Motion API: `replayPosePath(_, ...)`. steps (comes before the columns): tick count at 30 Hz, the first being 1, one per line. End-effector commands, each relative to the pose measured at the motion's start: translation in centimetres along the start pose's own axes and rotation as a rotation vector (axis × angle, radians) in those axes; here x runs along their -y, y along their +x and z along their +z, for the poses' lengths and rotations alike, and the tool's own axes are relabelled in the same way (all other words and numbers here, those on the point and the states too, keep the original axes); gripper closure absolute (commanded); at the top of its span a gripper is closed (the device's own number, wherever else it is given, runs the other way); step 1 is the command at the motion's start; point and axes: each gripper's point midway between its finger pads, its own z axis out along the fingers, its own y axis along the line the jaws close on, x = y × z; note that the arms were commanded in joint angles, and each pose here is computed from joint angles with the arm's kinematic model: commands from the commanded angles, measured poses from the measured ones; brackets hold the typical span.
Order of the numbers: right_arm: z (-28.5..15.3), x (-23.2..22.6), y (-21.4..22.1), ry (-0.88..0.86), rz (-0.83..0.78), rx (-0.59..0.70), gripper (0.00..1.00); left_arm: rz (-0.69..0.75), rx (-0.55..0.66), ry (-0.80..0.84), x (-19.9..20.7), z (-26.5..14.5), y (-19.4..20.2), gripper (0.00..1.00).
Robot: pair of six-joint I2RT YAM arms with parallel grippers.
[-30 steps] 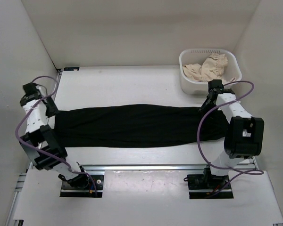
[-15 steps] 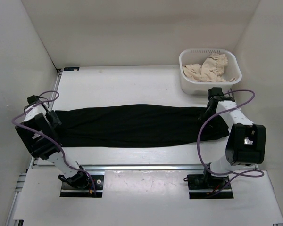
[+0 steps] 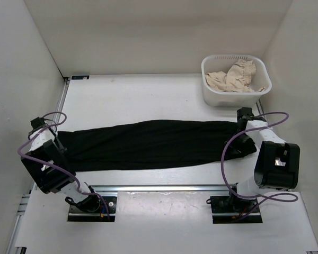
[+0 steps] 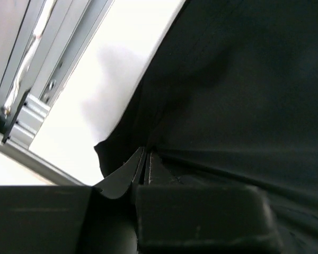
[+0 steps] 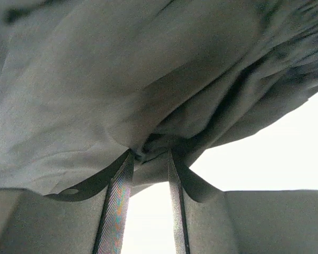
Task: Fold and stack the trousers
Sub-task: Fold the trousers
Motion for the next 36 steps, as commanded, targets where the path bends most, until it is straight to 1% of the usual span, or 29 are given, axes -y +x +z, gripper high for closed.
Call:
replayPosePath(1, -1.6, 0.3, -1.5, -0.018, -0.002, 0.058, 0.63, -0.028, 0.045, -0.090, -2.0, 0.1, -0.5, 0.86)
replayPosePath(3, -3.2, -0.5, -2.3, -0.067, -0.101, 0.112, 0.57, -0.027, 0.046, -0.045, -1.2, 0.1, -0.5, 0.86)
replayPosePath(4, -4.0, -2.1, -1.6, -0.132, -0.177, 0.105, 0.56, -0.019, 0.047, -0.032, -0.8, 0.1, -0.5, 0.86)
replayPosePath(5, -5.5, -3.5, -1.9, -0.182, -0.283, 0.144, 0.54, -0.010, 0.049, -0.029, -0.6, 0.1, -0.6, 0.79)
replayPosePath(6, -6.0, -4.3, -1.4, -0.193, -0.362, 0.148, 0.54, -0.010, 0.049, -0.029, -0.5, 0.1, -0.6, 0.76)
replayPosePath(7, -6.7, -6.3, 0.8, -0.218, -0.512, 0.139, 0.54, -0.010, 0.049, -0.029, -0.5, 0.1, -0.6, 0.73)
replayPosePath(8, -7.7, -7.7, 1.0, -0.226, -0.647, 0.187, 0.52, -0.010, 0.049, -0.029, -0.5, 0.1, -0.6, 0.69)
replayPosePath(9, -7.9, -8.7, 2.5, -0.236, -0.743, 0.175, 0.49, -0.006, 0.028, -0.029, -0.5, 0.3, -0.2, 0.65)
replayPosePath(10, -8.3, -10.8, 5.5, -0.261, -0.901, 0.171, 0.46, -0.006, 0.027, -0.029, -0.5, 0.3, -0.1, 0.61)
replayPosePath(11, -8.3, -12.4, 6.9, -0.270, -0.982, 0.158, 0.44, -0.006, 0.024, -0.040, -0.7, 0.4, -0.3, 0.55)
replayPosePath(12, -8.2, -13.5, 8.5, -0.278, -1.057, 0.145, 0.43, -0.006, 0.024, -0.040, -0.7, 0.4, -0.3, 0.51)
replayPosePath(13, -8.3, -14.9, 11.4, -0.297, -1.174, 0.127, 0.42, -0.006, 0.024, -0.040, -0.7, 0.4, -0.3, 0.48)
replayPosePath(14, -7.0, -15.8, 12.7, -0.265, -1.225, 0.110, 0.42, -0.008, 0.033, -0.051, -0.9, 0.3, -0.7, 0.47)
replayPosePath(15, -7.4, -17.4, 13.4, -0.275, -1.277, 0.133, 0.42, -0.006, 0.024, -0.051, -0.9, 0.2, -0.5, 0.43)
replayPosePath(16, -7.3, -18.2, 15.3, -0.270, -1.356, 0.136, 0.42, -0.008, 0.035, -0.060, -1.1, 0.0, -0.6, 0.41)
replayPosePath(17, -5.9, -18.8, 16.3, -0.233, -1.389, 0.112, 0.43, -0.008, 0.036, -0.060, -1.1, -0.2, -0.8, 0.38)
replayPosePath(18, -6.2, -20.1, 17.7, -0.255, -1.439, 0.122, 0.43, -0.020, 0.050, -0.072, -1.6, -0.6, -1.0, 0.32)
replayPosePath(20, -4.8, -21.0, 19.2, -0.239, -1.491, 0.100, 0.45, -0.037, 0.070, -0.077, -2.1, -1.3, -1.4, 0.28)
replayPosePath(21, -5.1, -21.9, 20.3, -0.255, -1.527, 0.108, 0.46, -0.038, 0.070, -0.087, -2.3, -1.6, -1.3, 0.26)
replayPosePath(22, -4.3, -22.2, 20.9, -0.249, -1.553, 0.102, 0.46, -0.051, 0.081, -0.092, -2.7, -1.9, -1.4, 0.23)
replayPosePath(24, -4.0, -22.5, 22.3, -0.262, -1.595, 0.093, 0.47, -0.062, 0.088, -0.104, -3.3, -2.5, -1.7, 0.23)
replayPosePath(27, -3.2, -22.7, 23.1, -0.262, -1.623, 0.077, 0.47, -0.078, 0.072, -0.111, -3.8, -2.5, -1.3, 0.22)
replayPosePath(28, -2.5, -22.2, 23.4, -0.243, -1.646, 0.061, 0.47, -0.076, 0.062, -0.111, -3.8, -2.5, -1.0, 0.22)
replayPosePath(34, -0.9, -21.0, 23.3, -0.195, -1.653, 0.035, 0.47, -0.088, -0.033, -0.117, -4.2, -0.7, 1.4, 0.22)
replayPosePath(35, -0.9, -21.0, 23.2, -0.187, -1.653, 0.044, 0.49, -0.088, -0.033, -0.117, -4.2, -0.7, 1.4, 0.23)
replayPosePath(36, -0.5, -20.9, 23.0, -0.168, -1.643, 0.048, 0.55, -0.095, -0.046, -0.108, -4.2, -0.4, 1.6, 0.25)
